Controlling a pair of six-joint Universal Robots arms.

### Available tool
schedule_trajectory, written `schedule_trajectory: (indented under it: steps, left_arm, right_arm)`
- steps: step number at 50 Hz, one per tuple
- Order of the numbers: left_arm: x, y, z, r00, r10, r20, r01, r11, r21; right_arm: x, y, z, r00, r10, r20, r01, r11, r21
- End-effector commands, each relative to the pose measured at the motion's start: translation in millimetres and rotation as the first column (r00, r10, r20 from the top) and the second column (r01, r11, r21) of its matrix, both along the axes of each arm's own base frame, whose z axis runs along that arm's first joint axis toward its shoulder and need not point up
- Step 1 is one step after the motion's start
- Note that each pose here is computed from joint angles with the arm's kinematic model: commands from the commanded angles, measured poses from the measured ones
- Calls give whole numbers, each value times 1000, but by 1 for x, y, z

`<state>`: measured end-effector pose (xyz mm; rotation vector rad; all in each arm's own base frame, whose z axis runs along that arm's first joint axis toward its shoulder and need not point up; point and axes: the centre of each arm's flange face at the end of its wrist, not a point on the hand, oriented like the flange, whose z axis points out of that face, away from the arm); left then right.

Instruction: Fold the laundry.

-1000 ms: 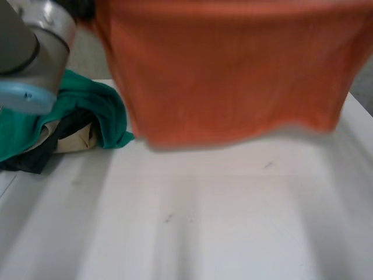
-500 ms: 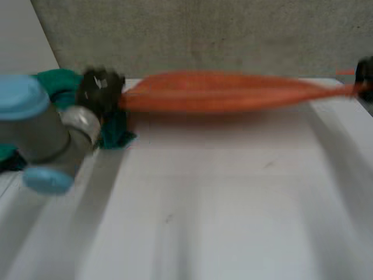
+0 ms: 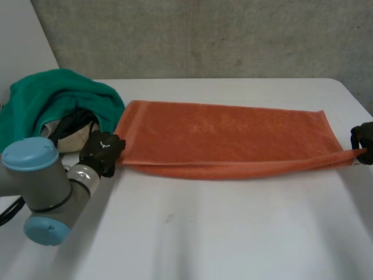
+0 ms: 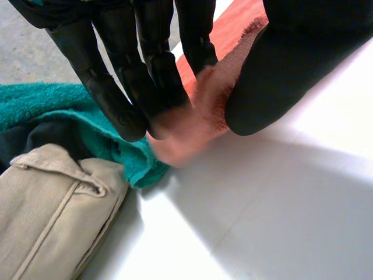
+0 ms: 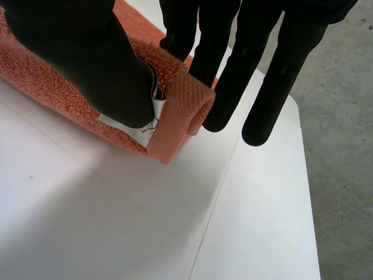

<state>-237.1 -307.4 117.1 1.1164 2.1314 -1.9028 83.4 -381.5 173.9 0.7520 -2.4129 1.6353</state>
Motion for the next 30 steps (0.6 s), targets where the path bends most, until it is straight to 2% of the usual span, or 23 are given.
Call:
schedule_trajectory:
  steps: [1, 7, 11, 12, 15, 16, 18, 20, 24, 25, 30]
  left_arm:
    - [3, 12, 2, 999, -9, 37, 7, 998, 66]
    - [16, 47, 14, 989, -14, 150, -15, 981, 193]
    - [29, 85, 27, 961, -62, 268, -27, 947, 319]
    - [34, 101, 30, 948, -89, 304, -35, 925, 379]
    - [39, 120, 35, 930, -126, 346, -45, 894, 446]
    - [41, 131, 35, 916, -156, 369, -50, 870, 491]
    - [43, 141, 35, 900, -192, 392, -63, 831, 552]
    - [43, 142, 35, 895, -204, 397, -65, 820, 569]
    - [32, 112, 39, 910, -165, 380, -44, 874, 484]
    - [26, 96, 42, 921, -140, 363, -33, 902, 431]
    - [5, 53, 51, 956, -75, 284, -10, 958, 288]
  right_arm:
    - [-2, 4, 1, 1000, 4, -9, -3, 999, 33]
    - [-15, 20, 11, 993, 47, -112, -32, 991, 129]
    - [-25, 46, 18, 955, 188, -229, -122, 954, 273]
    - [-30, 57, 21, 929, 258, -264, -162, 928, 337]
    - [-35, 70, 26, 887, 359, -291, -222, 883, 414]
    - [-38, 75, 28, 869, 402, -288, -248, 858, 449]
    - [-39, 78, 29, 864, 425, -270, -266, 841, 472]
    - [-39, 74, 27, 870, 417, -262, -266, 846, 462]
    - [-35, 57, 18, 890, 383, -249, -260, 873, 412]
    - [-31, 49, 16, 900, 361, -245, -253, 889, 381]
    - [-21, 21, 11, 933, 265, -242, -209, 950, 234]
